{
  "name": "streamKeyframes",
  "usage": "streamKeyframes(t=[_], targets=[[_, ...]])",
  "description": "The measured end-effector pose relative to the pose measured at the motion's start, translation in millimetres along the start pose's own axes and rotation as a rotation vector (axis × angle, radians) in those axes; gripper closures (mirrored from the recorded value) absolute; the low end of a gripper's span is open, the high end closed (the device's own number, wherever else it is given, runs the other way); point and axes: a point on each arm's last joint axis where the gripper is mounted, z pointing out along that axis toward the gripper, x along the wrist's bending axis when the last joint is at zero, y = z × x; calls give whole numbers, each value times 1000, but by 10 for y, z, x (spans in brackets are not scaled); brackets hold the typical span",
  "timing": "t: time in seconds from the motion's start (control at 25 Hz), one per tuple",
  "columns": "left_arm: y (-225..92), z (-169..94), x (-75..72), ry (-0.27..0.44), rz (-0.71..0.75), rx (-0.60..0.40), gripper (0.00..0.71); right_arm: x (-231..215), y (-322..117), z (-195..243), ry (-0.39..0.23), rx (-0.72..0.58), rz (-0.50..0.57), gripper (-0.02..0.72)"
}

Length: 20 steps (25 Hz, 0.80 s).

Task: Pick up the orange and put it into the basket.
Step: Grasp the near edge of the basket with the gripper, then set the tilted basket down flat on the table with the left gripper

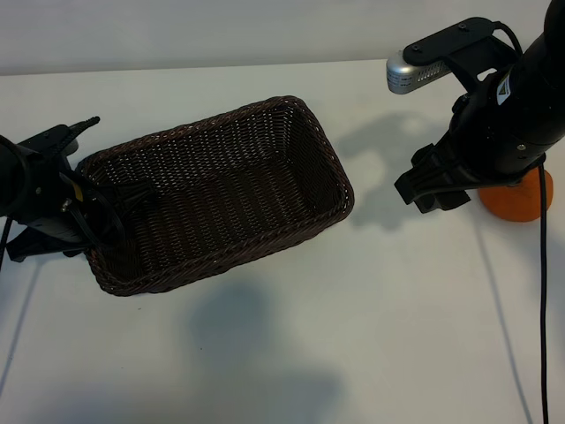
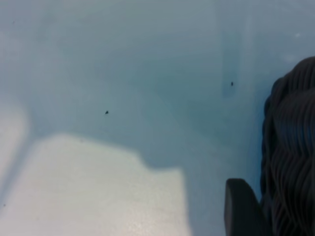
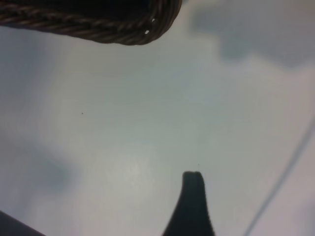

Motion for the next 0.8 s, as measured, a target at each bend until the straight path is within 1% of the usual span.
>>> streamKeyframes(t=[0.12,0.28,0.48,0.8], targets=[[-6,-25,-10,-17,18,3,413,0,0,0,0,0,0,123],[19,-178,-39,-94,28,-27,413,0,1,0,0,-1,0,123],[99,-384,31,-165,34,-66,413,0,0,0,0,0,-1,123],[152,-656,129,-300,57,-90,417,0,0,0,0,0,0,123]])
